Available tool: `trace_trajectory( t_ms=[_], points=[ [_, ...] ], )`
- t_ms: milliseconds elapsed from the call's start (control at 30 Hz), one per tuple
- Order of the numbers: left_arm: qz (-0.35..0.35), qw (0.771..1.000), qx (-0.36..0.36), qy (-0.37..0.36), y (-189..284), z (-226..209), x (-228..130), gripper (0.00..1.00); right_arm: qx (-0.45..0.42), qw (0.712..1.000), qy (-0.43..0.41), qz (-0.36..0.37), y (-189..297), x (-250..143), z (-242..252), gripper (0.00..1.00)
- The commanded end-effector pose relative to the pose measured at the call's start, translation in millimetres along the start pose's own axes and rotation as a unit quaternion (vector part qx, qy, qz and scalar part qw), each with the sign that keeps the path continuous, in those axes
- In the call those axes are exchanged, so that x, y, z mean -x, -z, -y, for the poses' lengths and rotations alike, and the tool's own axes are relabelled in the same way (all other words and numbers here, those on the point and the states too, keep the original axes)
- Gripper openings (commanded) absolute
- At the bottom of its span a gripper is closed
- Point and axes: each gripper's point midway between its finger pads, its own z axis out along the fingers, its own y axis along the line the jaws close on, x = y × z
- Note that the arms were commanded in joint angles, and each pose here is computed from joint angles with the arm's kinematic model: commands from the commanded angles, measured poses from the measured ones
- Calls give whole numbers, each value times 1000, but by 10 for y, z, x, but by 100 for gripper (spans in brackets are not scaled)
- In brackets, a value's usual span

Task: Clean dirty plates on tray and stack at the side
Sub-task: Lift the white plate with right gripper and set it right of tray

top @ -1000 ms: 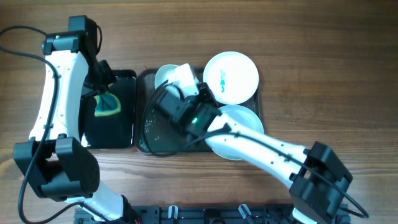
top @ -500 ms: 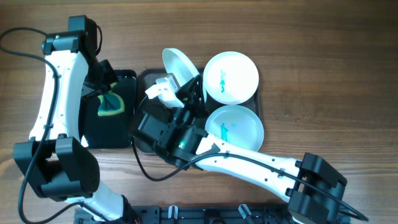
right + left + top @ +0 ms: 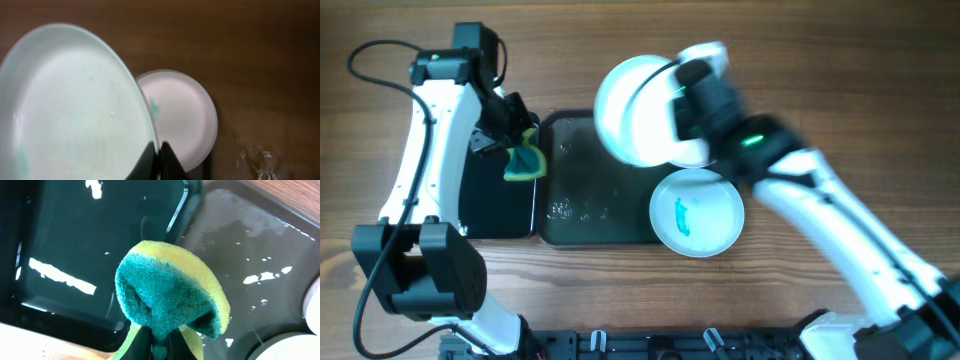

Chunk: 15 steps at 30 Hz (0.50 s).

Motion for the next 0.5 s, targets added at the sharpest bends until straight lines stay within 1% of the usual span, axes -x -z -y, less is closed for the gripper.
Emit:
trace_trajectory(
  t_ms=[0,67,133,167,200,267,367,467],
  points=[
    [15,999,-18,-25,62,171,7,4,95,981,-149,-81,36,-114,609,4],
    [17,999,-20,-34,62,232,-9,4,42,967,-225,-111,7,-309,1281,4],
    [19,999,-21,-40,62,274,-19,4,-5,949,-289,-121,-18,-549,1851,4],
    [19,999,-22,-42,62,288,-24,4,-19,943,-307,-123,-29,-638,2008,4],
    [19,999,-22,-43,62,300,-31,4,-42,932,-338,-125,-56,-815,2268,4],
    [19,998,-23,-47,62,325,-42,4,-77,914,-377,-125,-110,-1111,2600,4],
    [22,998,-24,-48,63,338,-31,4,-109,904,-397,-114,-251,-1452,2846,4],
    [25,998,-26,-48,64,348,-14,4,-113,910,-387,-98,-438,-1615,2834,5]
  ],
)
